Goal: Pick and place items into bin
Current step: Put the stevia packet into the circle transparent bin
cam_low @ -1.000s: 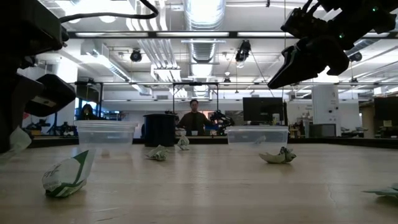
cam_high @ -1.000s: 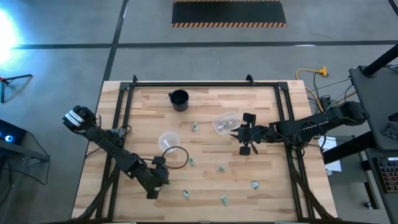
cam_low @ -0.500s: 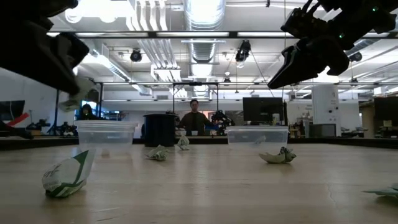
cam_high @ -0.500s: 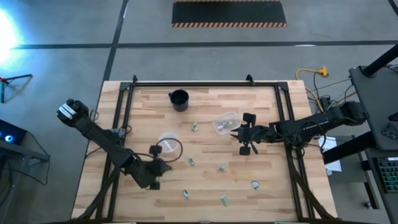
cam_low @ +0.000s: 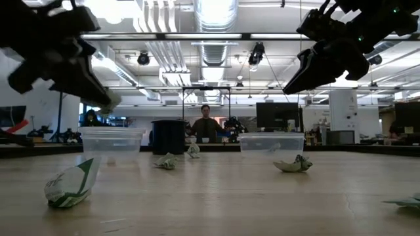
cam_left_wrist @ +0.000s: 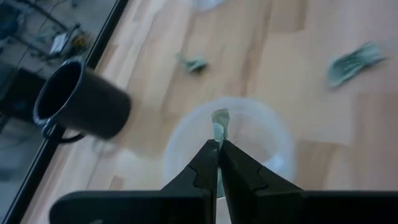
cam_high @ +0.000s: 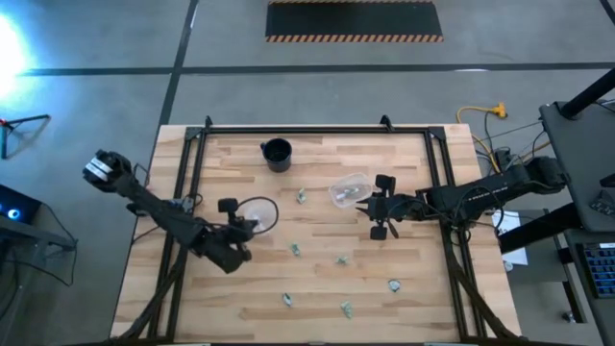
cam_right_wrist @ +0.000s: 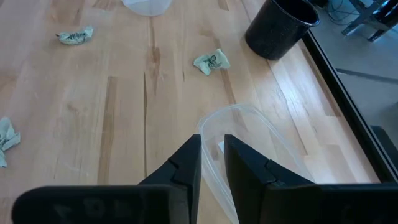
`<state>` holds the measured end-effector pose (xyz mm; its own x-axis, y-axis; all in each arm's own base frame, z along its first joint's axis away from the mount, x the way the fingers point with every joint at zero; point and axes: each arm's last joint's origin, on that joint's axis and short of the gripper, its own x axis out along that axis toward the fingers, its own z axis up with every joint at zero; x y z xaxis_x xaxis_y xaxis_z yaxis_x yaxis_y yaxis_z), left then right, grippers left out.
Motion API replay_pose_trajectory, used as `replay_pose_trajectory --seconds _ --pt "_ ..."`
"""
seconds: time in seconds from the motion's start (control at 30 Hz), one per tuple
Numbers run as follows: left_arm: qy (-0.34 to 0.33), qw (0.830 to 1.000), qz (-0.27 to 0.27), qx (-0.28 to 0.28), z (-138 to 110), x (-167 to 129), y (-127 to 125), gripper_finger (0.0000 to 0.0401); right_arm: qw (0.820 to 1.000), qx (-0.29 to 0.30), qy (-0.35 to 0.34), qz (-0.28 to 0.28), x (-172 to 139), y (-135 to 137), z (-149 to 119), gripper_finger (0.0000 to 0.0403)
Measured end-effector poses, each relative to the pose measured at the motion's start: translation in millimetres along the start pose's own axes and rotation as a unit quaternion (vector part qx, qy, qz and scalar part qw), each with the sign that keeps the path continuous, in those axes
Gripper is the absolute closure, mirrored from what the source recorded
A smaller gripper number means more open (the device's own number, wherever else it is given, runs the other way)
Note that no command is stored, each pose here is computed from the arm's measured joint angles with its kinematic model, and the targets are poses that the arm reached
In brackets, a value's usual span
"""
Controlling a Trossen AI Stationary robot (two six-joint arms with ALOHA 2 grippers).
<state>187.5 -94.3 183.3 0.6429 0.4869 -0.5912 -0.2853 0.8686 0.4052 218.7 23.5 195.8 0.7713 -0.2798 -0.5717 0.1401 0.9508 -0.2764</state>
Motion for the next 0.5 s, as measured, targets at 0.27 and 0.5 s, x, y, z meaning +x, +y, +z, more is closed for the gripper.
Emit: replay_pose_trajectory --seconds 0.27,0.5 --pt "0.023 0.999 0.014 0.022 -2.2 12.1 -0.4 0.0401 1.0 0.0 0.0 0.0 0.1 0.0 -0.2 0.0343" --pt "0.032 0.998 0.016 0.054 -4.4 16.8 -4.7 0.0401 1.0 -0.001 0.001 0.0 0.2 0.1 -0.8 0.0342"
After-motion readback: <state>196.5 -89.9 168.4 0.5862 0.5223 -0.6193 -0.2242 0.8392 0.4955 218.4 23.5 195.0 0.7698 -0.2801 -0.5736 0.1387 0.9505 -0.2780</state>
